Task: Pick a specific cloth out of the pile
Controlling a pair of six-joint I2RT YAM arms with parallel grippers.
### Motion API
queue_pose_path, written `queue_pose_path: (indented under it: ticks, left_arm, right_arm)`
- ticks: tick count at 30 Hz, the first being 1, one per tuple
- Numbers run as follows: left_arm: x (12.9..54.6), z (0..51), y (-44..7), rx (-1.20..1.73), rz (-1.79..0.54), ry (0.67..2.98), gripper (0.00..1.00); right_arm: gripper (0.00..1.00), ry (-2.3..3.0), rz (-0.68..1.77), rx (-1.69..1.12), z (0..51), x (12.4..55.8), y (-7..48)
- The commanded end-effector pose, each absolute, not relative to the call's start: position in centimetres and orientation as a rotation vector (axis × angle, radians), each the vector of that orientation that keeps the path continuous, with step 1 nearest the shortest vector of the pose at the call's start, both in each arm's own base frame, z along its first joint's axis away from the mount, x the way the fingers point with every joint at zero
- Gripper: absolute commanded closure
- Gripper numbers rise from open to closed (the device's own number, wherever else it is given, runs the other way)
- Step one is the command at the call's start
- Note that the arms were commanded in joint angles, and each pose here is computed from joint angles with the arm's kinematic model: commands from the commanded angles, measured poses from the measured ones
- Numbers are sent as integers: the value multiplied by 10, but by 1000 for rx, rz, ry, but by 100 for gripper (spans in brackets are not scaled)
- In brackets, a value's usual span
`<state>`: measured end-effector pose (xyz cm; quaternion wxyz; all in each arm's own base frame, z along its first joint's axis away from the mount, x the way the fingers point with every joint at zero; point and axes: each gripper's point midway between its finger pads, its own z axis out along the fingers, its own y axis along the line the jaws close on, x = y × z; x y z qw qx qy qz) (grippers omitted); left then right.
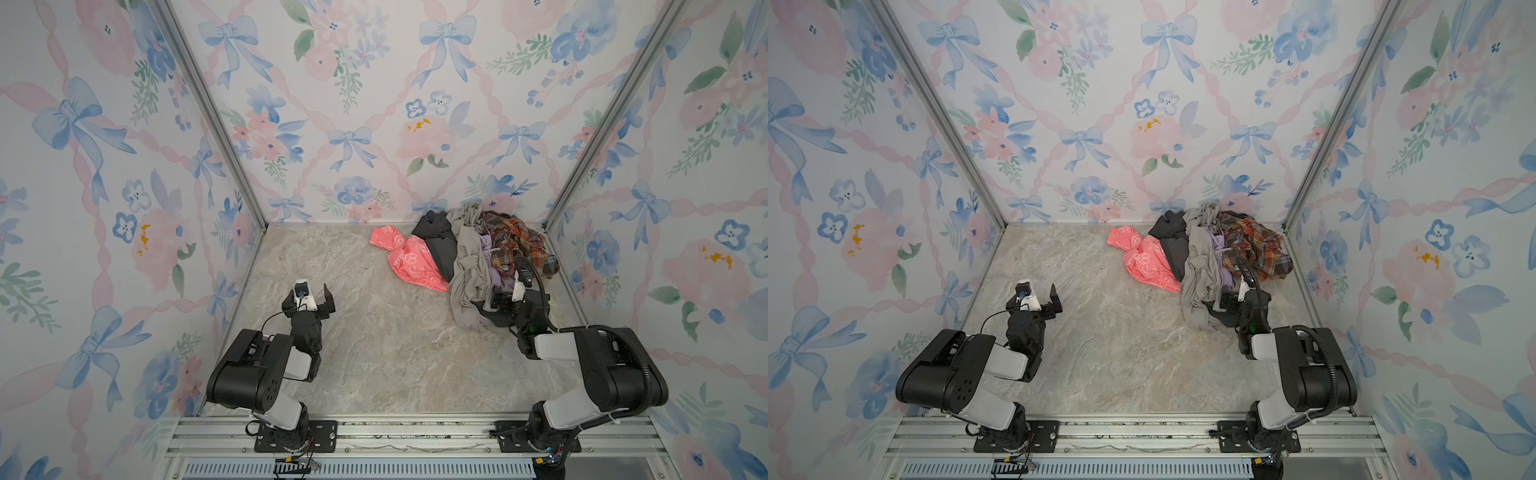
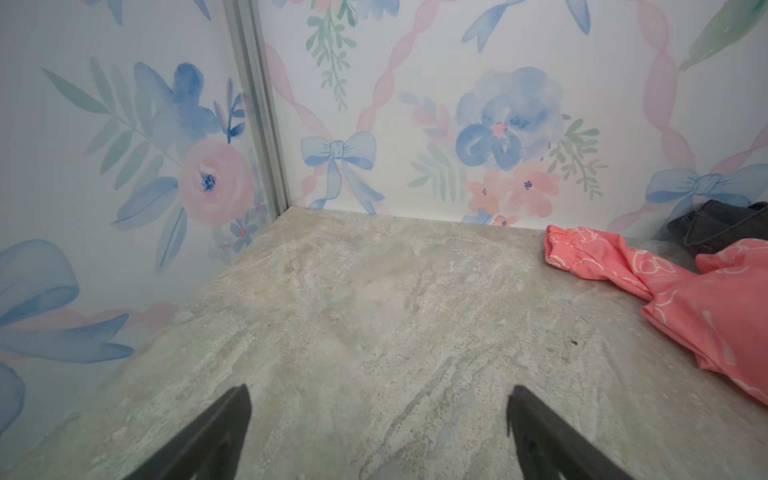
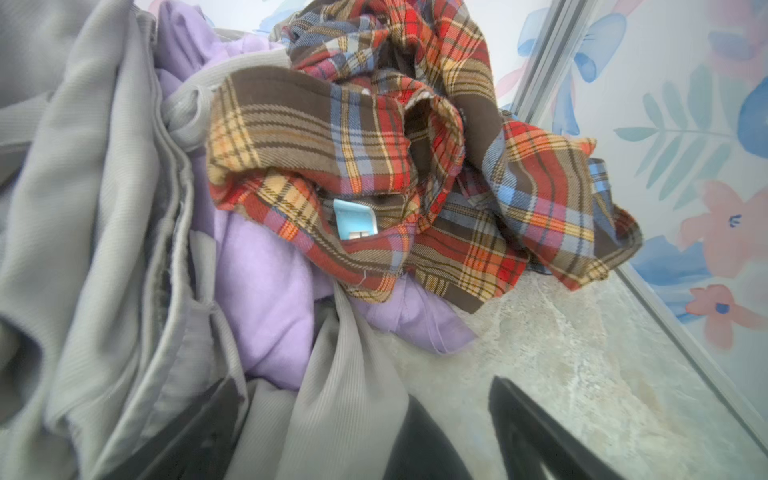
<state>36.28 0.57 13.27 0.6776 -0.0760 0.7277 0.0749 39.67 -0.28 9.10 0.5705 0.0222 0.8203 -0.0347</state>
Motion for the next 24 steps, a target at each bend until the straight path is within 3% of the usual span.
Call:
queue_pose_path:
  ticks: [1,24]
  left_arm:
    - [361,130,10,-177,191,1644,2]
    - [361,130,10,-176,189,1643,2]
  right_arm:
    - [3,1908,-88,38,97,400,-1]
    - [3,1909,-61,41,97,400,-2]
